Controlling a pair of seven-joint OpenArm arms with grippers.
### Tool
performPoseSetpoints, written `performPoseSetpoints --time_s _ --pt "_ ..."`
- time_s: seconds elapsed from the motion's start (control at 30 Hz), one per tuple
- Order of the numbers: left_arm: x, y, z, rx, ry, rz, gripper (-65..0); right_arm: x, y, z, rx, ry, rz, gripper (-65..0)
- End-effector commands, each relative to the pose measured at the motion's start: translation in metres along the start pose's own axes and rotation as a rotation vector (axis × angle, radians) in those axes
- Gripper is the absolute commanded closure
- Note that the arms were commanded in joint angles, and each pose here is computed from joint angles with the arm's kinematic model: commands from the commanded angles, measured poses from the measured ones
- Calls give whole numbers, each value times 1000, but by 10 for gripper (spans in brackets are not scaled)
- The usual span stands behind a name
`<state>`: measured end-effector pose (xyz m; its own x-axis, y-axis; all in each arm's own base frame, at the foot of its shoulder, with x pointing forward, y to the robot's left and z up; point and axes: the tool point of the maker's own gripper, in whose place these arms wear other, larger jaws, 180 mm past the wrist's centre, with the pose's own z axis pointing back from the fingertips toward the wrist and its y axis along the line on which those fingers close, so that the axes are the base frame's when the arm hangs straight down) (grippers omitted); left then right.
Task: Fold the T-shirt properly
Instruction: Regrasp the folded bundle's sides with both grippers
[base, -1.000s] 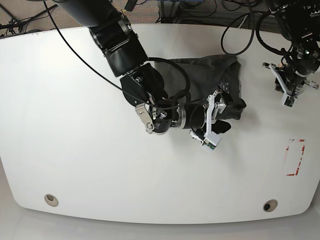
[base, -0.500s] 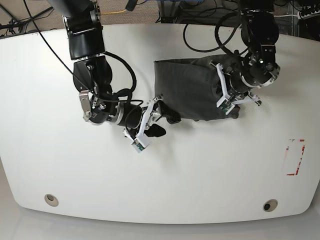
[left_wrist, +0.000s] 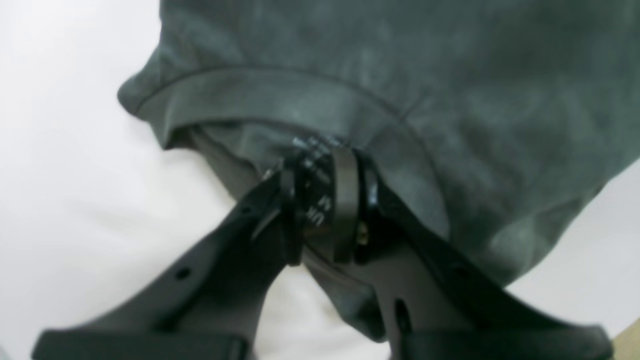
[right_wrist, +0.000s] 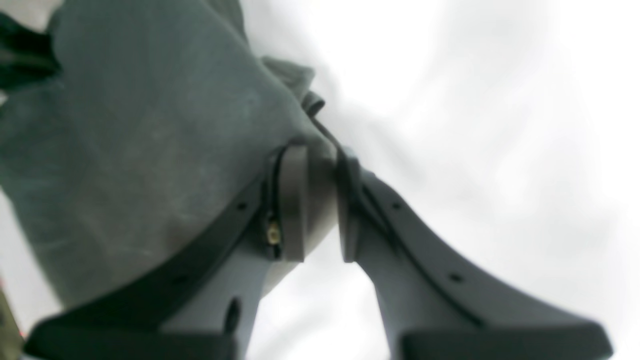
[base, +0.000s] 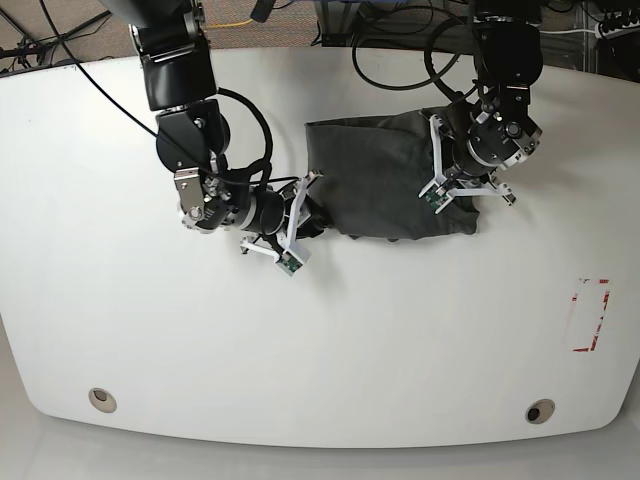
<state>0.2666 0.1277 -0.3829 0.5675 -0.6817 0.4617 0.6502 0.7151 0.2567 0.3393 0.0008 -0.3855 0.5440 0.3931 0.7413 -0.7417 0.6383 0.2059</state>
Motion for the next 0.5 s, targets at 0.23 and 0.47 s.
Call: performPoseSetpoints --time_s 0.23,0.47 --pt "11 19 -13 6 -37 -1 -69 5 -8 -5 -75 15 94 -103" --pt "25 42 -47 -33 -48 46 -69 -26 3 5 -58 34 62 -103"
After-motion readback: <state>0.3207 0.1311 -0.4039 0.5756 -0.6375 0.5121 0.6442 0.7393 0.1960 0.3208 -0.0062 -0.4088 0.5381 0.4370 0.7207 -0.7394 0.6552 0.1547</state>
